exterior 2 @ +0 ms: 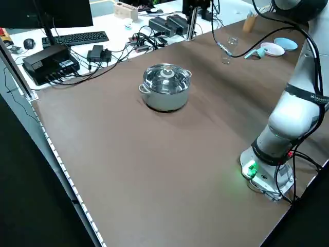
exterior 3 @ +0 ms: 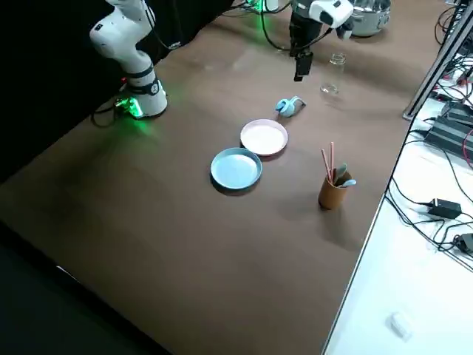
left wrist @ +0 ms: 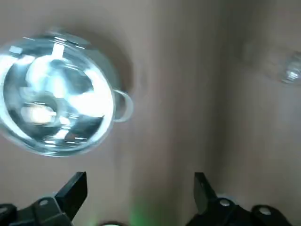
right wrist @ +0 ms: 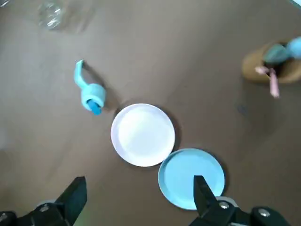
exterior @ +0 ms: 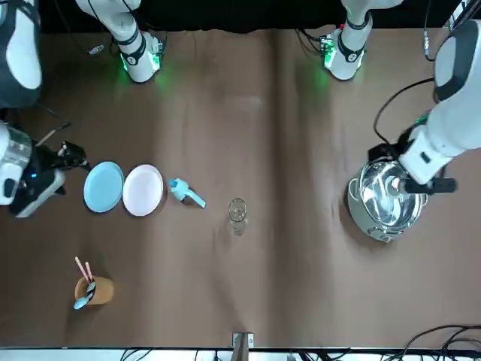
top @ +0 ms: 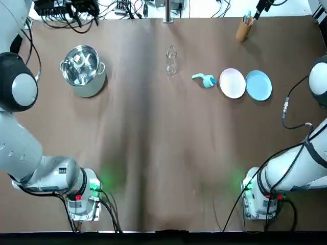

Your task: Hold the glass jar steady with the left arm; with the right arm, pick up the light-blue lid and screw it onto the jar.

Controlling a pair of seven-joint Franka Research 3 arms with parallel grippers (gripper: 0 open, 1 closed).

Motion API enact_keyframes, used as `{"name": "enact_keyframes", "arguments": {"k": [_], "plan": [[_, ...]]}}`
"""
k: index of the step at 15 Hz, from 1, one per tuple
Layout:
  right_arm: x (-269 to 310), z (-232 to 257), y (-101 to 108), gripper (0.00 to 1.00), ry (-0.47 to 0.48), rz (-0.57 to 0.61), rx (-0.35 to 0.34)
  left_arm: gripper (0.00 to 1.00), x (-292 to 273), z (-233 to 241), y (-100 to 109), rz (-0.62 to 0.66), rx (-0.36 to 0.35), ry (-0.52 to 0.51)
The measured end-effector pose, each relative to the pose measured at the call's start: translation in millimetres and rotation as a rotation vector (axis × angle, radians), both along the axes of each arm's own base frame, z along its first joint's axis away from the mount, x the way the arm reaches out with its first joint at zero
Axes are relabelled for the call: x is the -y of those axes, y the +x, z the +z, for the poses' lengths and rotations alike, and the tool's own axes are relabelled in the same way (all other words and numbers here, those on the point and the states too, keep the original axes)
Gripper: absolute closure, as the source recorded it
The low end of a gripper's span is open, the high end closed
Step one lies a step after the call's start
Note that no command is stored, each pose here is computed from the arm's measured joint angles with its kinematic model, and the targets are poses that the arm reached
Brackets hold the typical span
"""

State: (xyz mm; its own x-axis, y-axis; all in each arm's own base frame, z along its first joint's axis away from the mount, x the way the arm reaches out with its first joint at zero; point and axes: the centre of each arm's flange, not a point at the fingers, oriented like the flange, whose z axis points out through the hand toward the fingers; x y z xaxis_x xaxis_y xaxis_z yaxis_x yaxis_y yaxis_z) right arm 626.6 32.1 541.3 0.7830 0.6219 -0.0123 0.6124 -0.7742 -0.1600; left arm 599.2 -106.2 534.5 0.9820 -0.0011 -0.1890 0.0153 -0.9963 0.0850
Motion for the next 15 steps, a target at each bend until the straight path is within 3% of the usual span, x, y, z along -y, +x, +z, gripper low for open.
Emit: {"name": "enact_keyframes", "arguments": {"k": [3, 8, 13, 15], "plan": [[-35.3, -1.7, -4.0, 0.00, 0.013, 0.160, 0.001, 0.00, 45.5, -32.8, 2.2, -0.032, -0.058, -0.103], [-75.6, -13.8, 4.9, 0.00, 0.086, 0.478, 0.091, 0.00, 104.0, -86.5, 9.1, -0.046, -0.133, -0.240], [-96.7, -76.8, 9.9, 0.00, 0.142, 0.590, 0.029, 0.00, 127.7, -124.3, 10.1, -0.049, -0.200, -0.267], [-109.7, -106.4, 5.5, 0.00, 0.188, 0.597, 0.001, 0.00, 135.2, -121.7, 12.3, 0.017, -0.209, -0.265]]}}
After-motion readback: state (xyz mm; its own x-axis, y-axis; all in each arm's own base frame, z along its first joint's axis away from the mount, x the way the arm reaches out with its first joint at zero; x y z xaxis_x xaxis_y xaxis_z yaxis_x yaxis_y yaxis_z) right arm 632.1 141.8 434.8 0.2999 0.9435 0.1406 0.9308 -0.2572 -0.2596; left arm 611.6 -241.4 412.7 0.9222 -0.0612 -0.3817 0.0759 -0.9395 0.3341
